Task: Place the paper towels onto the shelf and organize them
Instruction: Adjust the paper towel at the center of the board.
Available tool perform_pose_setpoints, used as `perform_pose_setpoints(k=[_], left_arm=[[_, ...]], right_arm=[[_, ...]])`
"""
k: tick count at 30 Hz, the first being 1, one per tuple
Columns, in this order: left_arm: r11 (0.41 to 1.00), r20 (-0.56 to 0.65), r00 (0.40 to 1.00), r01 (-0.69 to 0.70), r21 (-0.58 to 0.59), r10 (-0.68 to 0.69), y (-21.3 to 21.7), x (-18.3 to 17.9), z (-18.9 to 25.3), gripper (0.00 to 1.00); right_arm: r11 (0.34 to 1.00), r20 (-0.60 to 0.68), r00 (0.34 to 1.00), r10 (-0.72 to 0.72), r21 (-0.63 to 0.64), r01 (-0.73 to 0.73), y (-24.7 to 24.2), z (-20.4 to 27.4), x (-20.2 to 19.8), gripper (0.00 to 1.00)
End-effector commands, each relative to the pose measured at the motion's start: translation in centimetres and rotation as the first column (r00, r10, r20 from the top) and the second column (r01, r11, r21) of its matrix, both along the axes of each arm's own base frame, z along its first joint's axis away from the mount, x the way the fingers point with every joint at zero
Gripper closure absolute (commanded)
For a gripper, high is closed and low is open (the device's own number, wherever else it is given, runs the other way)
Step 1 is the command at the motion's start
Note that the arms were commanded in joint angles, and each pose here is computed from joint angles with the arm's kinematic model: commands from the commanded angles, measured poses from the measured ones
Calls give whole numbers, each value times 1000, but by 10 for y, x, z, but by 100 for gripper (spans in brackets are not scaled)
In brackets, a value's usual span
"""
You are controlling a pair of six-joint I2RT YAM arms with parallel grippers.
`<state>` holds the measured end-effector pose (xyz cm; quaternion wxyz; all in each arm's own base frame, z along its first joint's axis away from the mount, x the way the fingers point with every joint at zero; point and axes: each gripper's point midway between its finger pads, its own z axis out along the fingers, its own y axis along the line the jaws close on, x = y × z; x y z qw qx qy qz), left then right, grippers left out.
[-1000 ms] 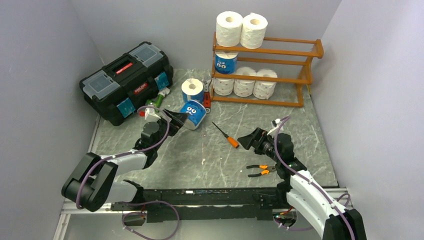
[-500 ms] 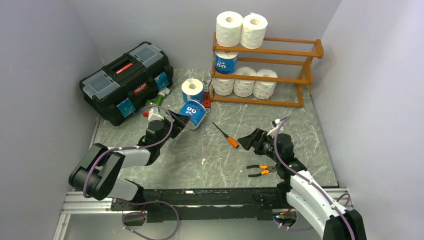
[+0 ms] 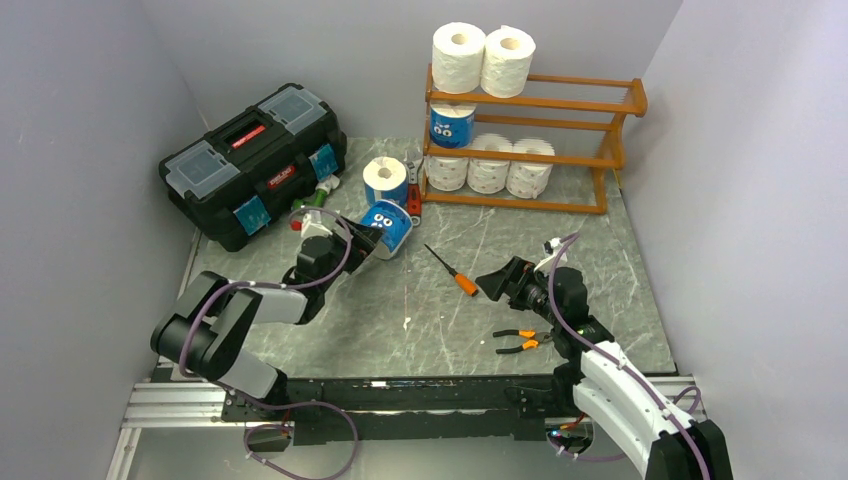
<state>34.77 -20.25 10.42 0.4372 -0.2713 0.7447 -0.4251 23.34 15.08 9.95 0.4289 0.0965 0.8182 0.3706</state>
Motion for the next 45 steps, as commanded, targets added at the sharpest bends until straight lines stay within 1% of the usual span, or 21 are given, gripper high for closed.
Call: perform_pose_setpoints(k=[1, 10, 15, 23, 31, 37, 45], left_arm=[[998, 91, 996, 15, -62, -9, -11, 14, 31, 7], [999, 83, 996, 17, -37, -14, -15, 22, 29, 9], [999, 72, 997, 15, -42, -12, -15, 23, 22, 13], [997, 88, 995, 49, -64, -43, -21, 20, 21, 26], [996, 104, 993, 54, -64, -47, -21, 20, 23, 33], [996, 120, 991, 64, -61, -56, -22, 19, 26, 47], [995, 139, 988, 71, -67, -61, -22, 16, 31, 59]], right_arm=[[1000, 42, 999, -2, -10, 3, 0, 9, 6, 9], [1000, 34, 999, -9, -16, 9, -1, 5, 6, 9], [1000, 32, 999, -11, -19, 12, -2, 5, 6, 9], [1000, 28, 1000, -14, -23, 14, -2, 4, 7, 9], [999, 30, 999, -19, -26, 19, -3, 4, 8, 9], [999, 30, 999, -22, -27, 23, -4, 5, 8, 9], [999, 33, 999, -29, -32, 30, -5, 6, 8, 10]])
